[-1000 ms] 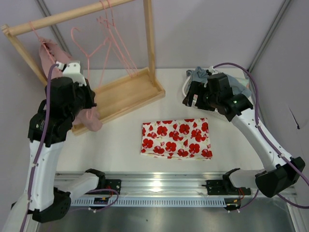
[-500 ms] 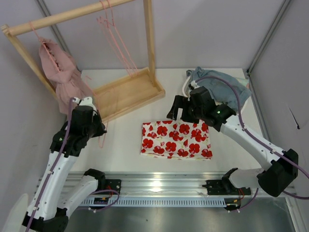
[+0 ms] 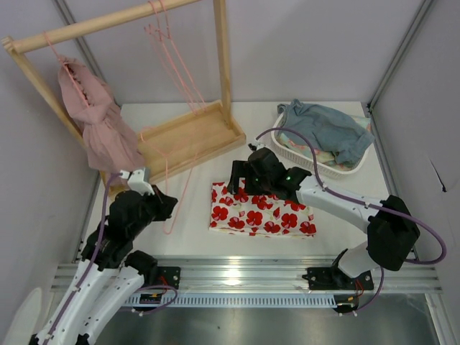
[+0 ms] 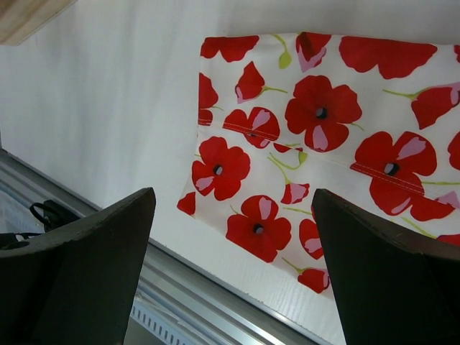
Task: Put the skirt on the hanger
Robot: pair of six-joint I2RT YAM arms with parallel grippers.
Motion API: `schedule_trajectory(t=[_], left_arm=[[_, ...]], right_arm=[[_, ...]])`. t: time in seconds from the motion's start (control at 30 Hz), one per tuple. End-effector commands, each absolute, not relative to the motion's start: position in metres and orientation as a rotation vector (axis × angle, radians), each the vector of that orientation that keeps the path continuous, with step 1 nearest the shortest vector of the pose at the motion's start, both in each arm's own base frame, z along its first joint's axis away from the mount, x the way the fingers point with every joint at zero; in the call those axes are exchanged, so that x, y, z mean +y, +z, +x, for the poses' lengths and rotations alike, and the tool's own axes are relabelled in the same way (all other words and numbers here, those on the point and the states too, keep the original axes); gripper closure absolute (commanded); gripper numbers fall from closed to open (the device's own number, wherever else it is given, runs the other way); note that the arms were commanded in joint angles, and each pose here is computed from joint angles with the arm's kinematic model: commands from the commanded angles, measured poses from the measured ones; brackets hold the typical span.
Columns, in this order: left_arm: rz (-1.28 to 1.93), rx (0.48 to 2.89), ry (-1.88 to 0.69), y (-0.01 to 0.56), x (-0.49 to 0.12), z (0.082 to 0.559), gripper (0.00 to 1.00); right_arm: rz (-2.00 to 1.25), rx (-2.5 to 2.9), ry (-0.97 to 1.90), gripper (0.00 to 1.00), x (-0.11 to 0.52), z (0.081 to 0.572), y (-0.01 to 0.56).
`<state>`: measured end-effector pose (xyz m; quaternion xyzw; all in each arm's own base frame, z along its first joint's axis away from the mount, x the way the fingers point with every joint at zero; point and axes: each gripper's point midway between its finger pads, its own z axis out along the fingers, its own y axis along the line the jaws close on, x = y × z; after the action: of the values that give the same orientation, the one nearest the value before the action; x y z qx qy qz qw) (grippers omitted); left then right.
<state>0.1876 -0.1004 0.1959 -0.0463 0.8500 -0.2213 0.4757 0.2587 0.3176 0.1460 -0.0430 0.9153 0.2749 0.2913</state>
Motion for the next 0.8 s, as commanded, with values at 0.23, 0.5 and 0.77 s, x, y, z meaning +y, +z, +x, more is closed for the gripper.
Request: schedule_trajectory(t=[0.23,0.5,0.77], left_arm=[[-0.226,2.055,-0.669,0.163,-0.129,0.185,1.0],[-0.225,2.045,-0.599,0.139,-0.126,0.183,1.0],[-0.258,2.091,-0.56,0.123,-0.122,0.18,1.0]], right_arm=[[-0.086,2.349,0.622,0.03,0.351,0.254,0.141],[-0.14,2.426,0.671,0.08,0.373,0.234,0.105],[-0.174,2.474,0.552,0.09,0.396,0.238,0.08]])
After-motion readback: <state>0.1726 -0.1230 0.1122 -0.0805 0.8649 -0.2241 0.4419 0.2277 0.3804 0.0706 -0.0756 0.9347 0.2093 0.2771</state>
